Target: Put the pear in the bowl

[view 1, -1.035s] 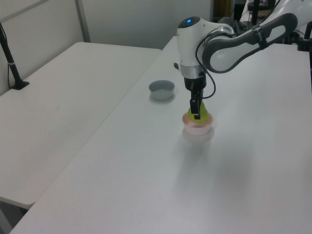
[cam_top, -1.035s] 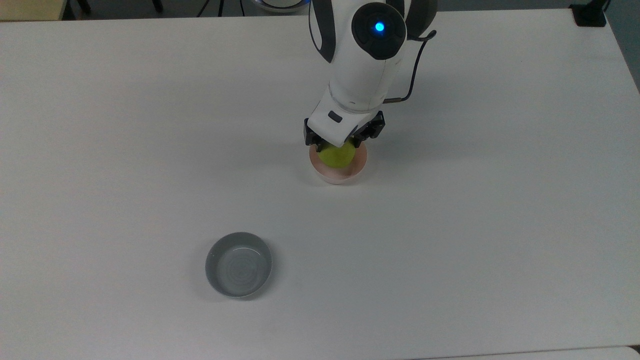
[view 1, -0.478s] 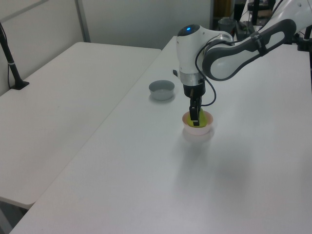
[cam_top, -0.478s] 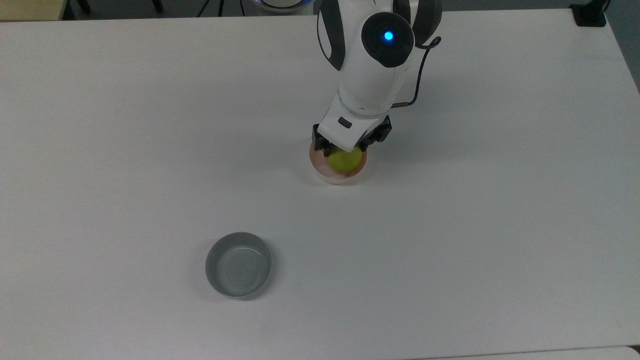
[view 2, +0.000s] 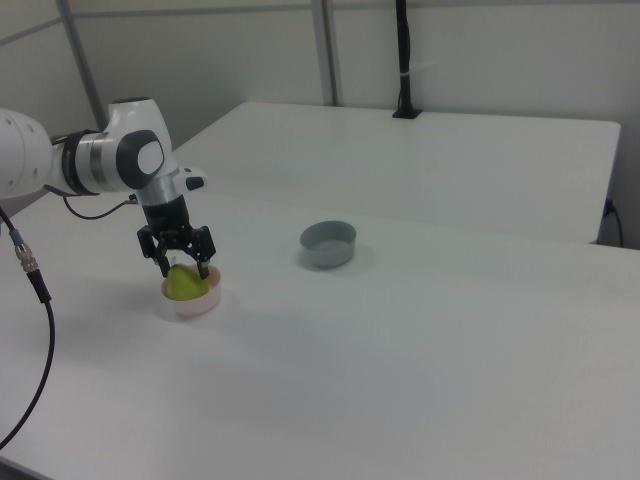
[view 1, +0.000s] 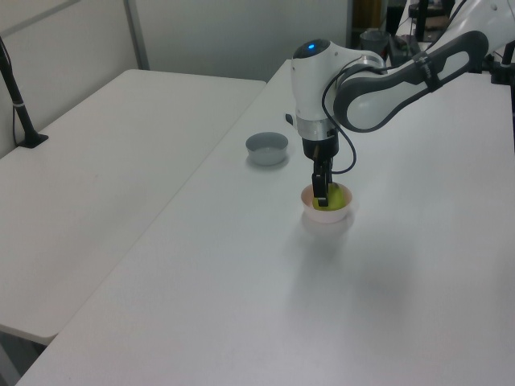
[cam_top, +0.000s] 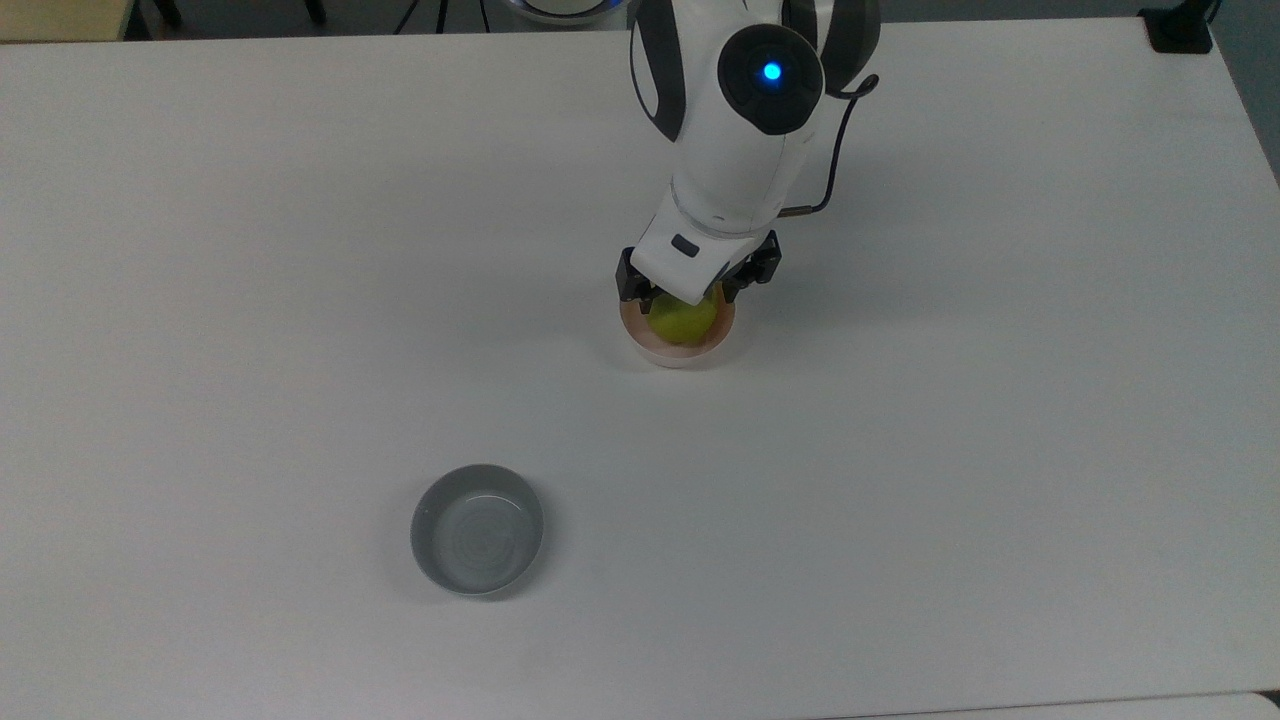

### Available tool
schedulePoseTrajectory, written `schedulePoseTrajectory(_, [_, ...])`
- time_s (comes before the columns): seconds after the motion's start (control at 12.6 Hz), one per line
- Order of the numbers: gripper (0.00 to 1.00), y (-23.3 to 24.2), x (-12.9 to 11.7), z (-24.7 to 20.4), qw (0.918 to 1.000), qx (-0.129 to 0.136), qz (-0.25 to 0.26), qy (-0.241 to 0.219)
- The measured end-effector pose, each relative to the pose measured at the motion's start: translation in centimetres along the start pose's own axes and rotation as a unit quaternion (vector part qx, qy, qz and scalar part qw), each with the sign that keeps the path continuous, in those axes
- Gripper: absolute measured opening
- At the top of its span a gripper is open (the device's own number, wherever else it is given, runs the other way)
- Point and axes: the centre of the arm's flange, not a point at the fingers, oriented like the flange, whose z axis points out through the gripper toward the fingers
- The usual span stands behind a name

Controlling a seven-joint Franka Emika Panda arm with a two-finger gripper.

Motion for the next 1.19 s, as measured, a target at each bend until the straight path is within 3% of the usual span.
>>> schedulePoseTrajectory(0.48, [0.96,0.6,0.1,-1.0,1.0,0.0,0.005,0.008])
schedulePoseTrajectory(0.72, [1.0,2.7,-0.3,-4.2,0.9994,0.0,0.021,0.028])
schedulePoseTrajectory(1.19, [1.0,13.6,-6.7,-17.3,0.9942,0.002,0.1,0.041])
